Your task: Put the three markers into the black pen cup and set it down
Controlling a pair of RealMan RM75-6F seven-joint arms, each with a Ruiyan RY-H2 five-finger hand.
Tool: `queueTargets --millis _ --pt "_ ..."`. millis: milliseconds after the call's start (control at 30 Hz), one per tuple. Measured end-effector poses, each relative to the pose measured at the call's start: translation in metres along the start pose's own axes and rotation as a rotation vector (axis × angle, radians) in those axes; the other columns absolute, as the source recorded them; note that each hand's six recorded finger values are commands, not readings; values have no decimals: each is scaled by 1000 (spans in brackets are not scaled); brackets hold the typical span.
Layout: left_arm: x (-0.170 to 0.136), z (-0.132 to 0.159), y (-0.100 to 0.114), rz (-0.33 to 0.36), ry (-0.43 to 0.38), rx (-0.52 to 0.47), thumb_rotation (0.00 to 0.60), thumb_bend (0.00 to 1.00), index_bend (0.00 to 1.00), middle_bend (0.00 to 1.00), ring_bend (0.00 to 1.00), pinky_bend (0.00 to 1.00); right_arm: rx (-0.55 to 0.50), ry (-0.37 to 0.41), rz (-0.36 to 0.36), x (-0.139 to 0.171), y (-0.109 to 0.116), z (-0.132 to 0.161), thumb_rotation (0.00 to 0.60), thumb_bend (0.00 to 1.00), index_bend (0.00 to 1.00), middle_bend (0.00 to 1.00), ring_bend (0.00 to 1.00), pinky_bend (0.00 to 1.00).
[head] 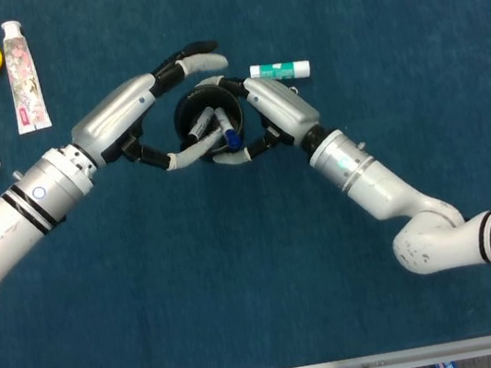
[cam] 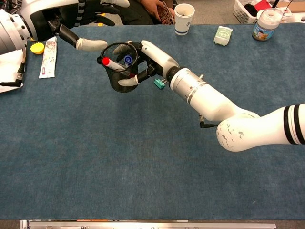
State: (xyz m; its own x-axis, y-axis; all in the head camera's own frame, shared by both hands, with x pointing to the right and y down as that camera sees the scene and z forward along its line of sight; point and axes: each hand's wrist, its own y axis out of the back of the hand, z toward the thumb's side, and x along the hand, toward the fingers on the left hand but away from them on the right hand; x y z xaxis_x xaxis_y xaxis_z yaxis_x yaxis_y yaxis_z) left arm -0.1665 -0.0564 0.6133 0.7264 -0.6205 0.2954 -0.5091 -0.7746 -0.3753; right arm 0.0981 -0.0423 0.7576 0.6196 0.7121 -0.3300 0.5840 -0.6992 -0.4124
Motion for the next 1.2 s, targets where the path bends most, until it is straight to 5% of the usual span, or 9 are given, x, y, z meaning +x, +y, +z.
queueTargets --millis 267,733,1200 --pt "-10 -5 17 54 14 96 600 306 66 0 0 95 -8 -36 0 13 11 -14 600 171 389 355 286 312" --pt "-27 -16 26 104 37 256 600 306 71 0 0 88 -11 -74 40 20 -6 -34 600 182 377 315 236 230" --pt "-33 -24 22 93 45 295 600 306 79 0 0 83 28 -78 85 27 -12 -46 600 156 0 77 44 59"
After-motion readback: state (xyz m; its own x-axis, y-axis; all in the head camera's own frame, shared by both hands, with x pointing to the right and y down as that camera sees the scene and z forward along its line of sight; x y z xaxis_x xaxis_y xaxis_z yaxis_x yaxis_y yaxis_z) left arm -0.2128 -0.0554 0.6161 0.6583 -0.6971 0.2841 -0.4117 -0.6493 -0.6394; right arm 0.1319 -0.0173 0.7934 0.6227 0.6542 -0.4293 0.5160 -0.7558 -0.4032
